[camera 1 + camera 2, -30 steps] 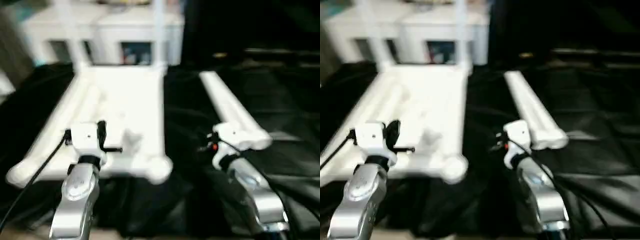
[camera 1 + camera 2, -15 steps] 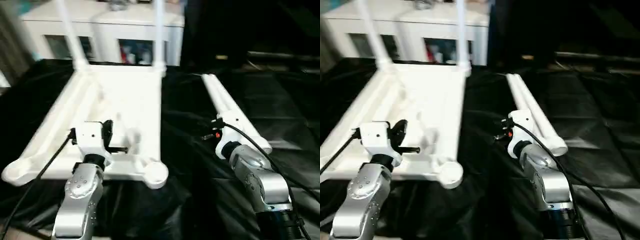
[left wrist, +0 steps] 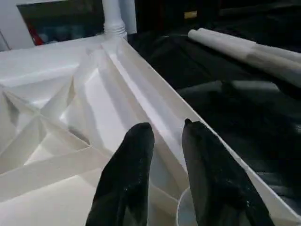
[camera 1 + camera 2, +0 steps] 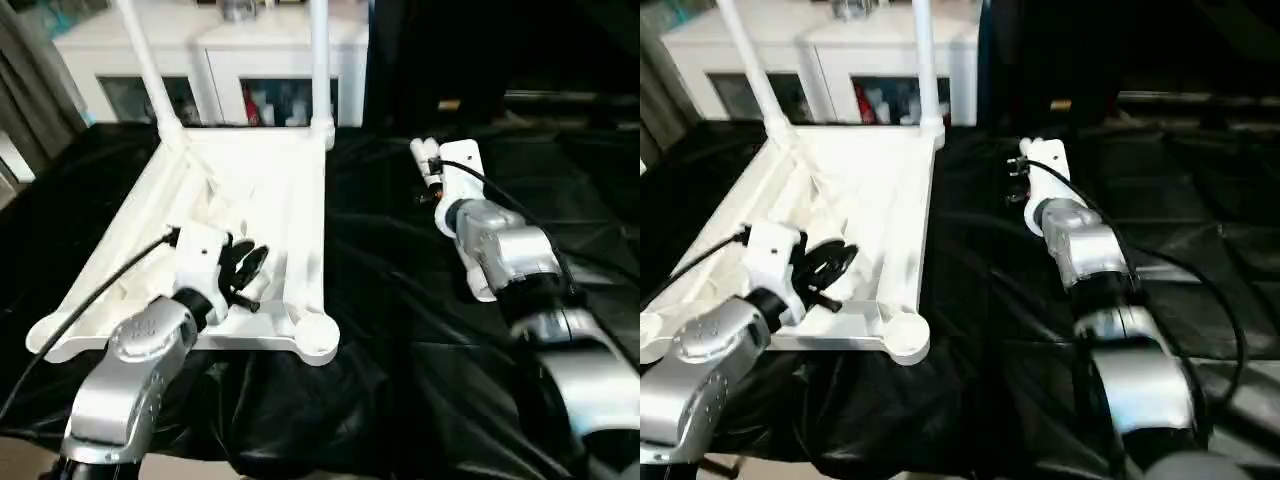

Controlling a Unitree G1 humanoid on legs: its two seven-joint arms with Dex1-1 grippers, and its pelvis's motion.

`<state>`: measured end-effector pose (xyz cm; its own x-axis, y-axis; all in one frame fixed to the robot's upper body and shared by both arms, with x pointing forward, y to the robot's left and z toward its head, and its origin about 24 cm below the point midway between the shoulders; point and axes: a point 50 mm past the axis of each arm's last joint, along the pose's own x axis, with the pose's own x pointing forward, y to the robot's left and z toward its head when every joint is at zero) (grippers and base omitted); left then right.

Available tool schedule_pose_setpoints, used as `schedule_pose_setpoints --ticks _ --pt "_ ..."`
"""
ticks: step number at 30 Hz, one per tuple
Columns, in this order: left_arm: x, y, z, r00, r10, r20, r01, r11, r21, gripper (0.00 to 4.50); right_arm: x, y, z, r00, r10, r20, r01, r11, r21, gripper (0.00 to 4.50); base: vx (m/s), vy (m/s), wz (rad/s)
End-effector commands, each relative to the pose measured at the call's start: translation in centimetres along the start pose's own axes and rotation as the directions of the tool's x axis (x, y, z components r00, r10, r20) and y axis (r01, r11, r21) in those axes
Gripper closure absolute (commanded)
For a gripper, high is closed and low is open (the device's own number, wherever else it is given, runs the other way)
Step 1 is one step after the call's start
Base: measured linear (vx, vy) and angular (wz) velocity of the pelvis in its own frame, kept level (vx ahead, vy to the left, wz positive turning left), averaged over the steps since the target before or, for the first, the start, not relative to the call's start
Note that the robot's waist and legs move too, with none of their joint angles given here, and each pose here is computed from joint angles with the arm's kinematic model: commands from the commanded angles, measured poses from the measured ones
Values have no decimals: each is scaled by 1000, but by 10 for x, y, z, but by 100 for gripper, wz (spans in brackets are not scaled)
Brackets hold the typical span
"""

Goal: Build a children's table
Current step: Move to table

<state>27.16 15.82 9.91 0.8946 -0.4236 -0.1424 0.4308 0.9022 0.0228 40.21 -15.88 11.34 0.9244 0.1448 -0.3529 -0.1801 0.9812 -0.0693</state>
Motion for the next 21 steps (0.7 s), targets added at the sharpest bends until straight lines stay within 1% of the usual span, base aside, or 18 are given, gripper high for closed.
schedule_pose_setpoints --ticks 1,3,4,5,6,7,8,9,10,12,13,14,16,17,18,19,20,21 --pt "2 11 10 995 79 54 -78 997 -23 285 1 6 20 994 26 102 -28 999 16 268 0 0 0" --pt "3 16 13 988 130 84 -127 991 -37 271 0 7 24 990 30 137 -34 999 26 249 0 0 0" --pt "3 26 17 955 257 149 -244 965 -100 261 -4 9 30 975 42 217 -51 998 33 242 0 0 0" --pt "3 27 17 949 271 158 -255 960 -116 261 -5 8 31 971 40 237 -50 998 35 242 0 0 0" --pt "3 30 18 936 304 178 -279 948 -153 261 -8 7 34 959 34 281 -47 998 42 242 0 0 0" --pt "3 30 18 936 304 178 -279 948 -153 261 -8 7 34 959 34 281 -47 998 42 242 0 0 0" --pt "3 30 17 932 314 183 -285 944 -168 261 -10 7 34 951 32 306 -49 998 49 242 0 0 0" --pt "0 29 12 923 336 191 -302 935 -184 261 -20 6 28 926 45 374 -74 995 66 242 0 0 0" --pt "-4 26 4 922 343 177 -310 931 -192 261 -30 5 15 916 54 397 -93 992 80 242 0 0 0" --pt "-9 20 -6 924 349 156 -316 927 -204 261 -47 6 -7 902 84 424 -143 984 110 242 0 0 0" --pt "-11 19 -9 925 348 151 -314 926 -212 261 -53 8 -14 896 96 434 -165 978 125 242 0 0 0" --pt "-11 19 -9 925 348 151 -314 926 -212 261 -53 8 -14 896 96 434 -165 978 125 242 0 0 0" --pt "-13 12 -15 930 343 133 -314 928 -200 254 -73 16 -36 900 126 417 -192 974 120 213 0 0 0" --pt "-14 10 -17 931 341 127 -314 930 -190 254 -80 19 -44 907 136 398 -196 974 113 203 0 0 0" --pt "-14 10 -17 932 340 126 -314 931 -188 254 -82 20 -46 909 139 394 -197 974 112 203 0 0 0" --pt "-15 7 -19 933 340 122 -315 931 -185 254 -91 25 -55 914 156 374 -211 971 110 185 0 0 0" --pt "-15 7 -19 933 340 122 -315 931 -185 254 -91 25 -55 914 156 374 -211 971 110 174 0 0 0" --pt "-17 6 -20 934 335 121 -312 933 -179 254 -96 29 -62 918 167 359 -221 968 116 174 0 0 0"
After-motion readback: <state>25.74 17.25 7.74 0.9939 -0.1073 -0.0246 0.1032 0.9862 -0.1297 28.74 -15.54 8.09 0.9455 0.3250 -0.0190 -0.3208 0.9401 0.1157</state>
